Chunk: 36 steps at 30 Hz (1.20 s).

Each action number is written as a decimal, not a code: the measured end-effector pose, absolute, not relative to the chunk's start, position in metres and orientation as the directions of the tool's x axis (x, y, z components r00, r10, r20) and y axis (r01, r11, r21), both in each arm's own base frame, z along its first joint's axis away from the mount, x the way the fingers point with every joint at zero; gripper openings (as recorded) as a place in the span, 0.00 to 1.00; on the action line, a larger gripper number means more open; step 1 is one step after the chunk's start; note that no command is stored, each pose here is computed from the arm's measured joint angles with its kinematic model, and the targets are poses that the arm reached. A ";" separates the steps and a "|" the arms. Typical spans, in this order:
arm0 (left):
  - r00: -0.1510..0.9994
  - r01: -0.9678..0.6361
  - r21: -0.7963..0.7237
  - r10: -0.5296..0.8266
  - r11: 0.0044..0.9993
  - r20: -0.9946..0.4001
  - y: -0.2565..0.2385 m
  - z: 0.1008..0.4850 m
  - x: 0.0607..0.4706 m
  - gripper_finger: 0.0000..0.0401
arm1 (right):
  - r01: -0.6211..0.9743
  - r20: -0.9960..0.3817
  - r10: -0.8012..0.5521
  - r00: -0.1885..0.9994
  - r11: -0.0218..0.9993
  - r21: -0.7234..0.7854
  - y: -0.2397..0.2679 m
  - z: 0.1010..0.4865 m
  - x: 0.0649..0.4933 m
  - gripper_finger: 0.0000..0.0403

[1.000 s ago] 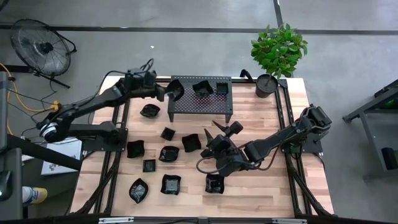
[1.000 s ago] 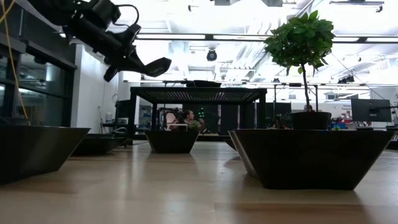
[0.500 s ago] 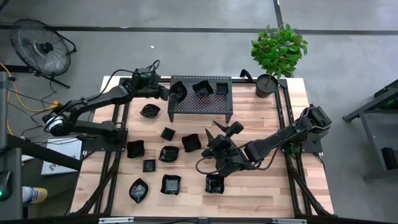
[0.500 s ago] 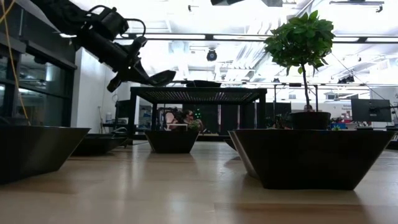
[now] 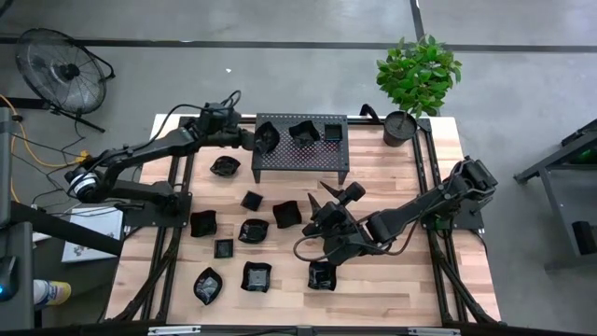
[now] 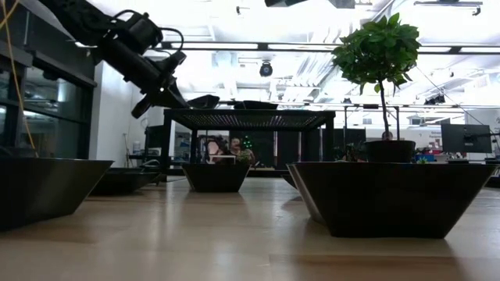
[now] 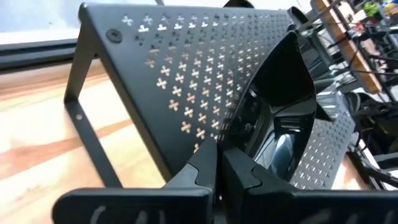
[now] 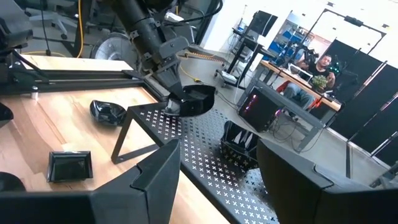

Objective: Pick & Place Mini shaped plates
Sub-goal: Put the leaf shaped plate on the shelf, then stack the leaf shaped plate on top of the leaf shaped plate on the shelf

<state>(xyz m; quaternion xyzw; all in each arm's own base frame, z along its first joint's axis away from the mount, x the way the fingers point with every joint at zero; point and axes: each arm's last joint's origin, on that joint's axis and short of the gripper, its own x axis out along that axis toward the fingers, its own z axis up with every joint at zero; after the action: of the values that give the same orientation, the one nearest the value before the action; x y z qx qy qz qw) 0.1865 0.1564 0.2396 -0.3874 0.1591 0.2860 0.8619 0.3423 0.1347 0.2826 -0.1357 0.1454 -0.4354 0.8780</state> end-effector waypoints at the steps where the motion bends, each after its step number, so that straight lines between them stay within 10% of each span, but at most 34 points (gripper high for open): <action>1: 0.789 -0.612 -0.578 0.370 0.540 -0.490 0.157 0.240 0.187 0.00 | 0.725 -0.137 -0.804 0.579 0.584 -0.365 0.135 0.283 0.342 0.52; 36: 0.841 -0.541 -0.547 0.390 0.639 -0.376 0.160 0.251 0.191 0.18 | 0.717 -0.154 -0.793 0.590 0.602 -0.352 0.135 0.281 0.342 0.52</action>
<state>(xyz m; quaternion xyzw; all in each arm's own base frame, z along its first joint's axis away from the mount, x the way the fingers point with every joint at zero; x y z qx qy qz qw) 0.1913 0.1597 0.2512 -0.3370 0.1119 0.2591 0.8982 0.3421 0.1346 0.2813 -0.1271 0.1491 -0.4275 0.8825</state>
